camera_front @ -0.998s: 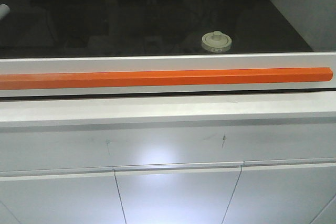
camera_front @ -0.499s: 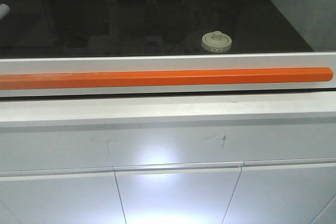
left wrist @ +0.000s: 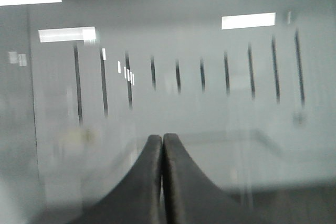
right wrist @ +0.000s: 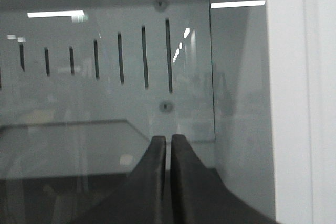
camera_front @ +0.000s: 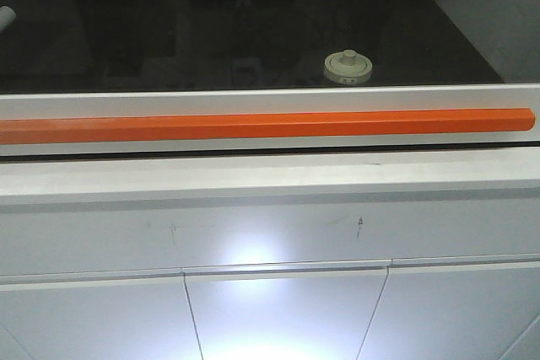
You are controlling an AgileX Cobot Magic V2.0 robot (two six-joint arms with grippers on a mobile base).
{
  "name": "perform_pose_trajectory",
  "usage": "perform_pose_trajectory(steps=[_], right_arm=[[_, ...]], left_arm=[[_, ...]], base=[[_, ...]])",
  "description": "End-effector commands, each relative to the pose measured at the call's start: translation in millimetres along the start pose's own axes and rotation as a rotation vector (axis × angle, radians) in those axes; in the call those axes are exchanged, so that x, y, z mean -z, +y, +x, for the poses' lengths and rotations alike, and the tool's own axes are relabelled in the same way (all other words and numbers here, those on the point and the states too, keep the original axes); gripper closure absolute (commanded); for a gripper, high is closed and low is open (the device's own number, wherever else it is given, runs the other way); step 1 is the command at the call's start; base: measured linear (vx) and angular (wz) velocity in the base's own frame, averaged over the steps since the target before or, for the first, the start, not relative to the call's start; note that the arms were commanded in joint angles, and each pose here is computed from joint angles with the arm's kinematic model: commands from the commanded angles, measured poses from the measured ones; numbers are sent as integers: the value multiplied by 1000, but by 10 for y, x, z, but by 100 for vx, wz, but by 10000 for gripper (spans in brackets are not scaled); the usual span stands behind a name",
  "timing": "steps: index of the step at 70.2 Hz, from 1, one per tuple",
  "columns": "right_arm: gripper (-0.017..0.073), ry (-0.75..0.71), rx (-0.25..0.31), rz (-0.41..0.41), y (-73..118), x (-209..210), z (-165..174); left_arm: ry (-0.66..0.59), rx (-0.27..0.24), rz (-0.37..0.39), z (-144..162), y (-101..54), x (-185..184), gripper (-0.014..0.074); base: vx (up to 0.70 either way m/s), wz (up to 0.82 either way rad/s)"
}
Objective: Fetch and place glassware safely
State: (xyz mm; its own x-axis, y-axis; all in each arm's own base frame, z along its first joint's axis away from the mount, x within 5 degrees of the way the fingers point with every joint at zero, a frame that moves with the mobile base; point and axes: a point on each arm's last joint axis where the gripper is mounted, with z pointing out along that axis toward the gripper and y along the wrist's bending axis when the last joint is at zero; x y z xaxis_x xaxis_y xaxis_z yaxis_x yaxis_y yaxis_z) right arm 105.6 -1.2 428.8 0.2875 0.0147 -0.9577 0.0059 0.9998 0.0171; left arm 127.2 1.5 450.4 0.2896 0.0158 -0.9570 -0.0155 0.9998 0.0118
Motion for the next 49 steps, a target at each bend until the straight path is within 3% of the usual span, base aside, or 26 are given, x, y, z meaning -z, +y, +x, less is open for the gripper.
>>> perform_pose_trajectory(steps=[1,13,24,49], right_arm=[[560,-5,12,0,-2,-246,-18],[560,146,11,4,-11,-570,305],[560,264,11,7,-19,-787,579],[560,346,-13,15,-23,-747,721]], left_arm=[[52,7,4,62,-6,-192,601],[202,12,3,372,-10,-466,601],[321,75,-9,593,-11,-599,601],[309,68,-7,604,-12,-630,601]], base=[[0,0],[0,0],[0,0],[0,0]])
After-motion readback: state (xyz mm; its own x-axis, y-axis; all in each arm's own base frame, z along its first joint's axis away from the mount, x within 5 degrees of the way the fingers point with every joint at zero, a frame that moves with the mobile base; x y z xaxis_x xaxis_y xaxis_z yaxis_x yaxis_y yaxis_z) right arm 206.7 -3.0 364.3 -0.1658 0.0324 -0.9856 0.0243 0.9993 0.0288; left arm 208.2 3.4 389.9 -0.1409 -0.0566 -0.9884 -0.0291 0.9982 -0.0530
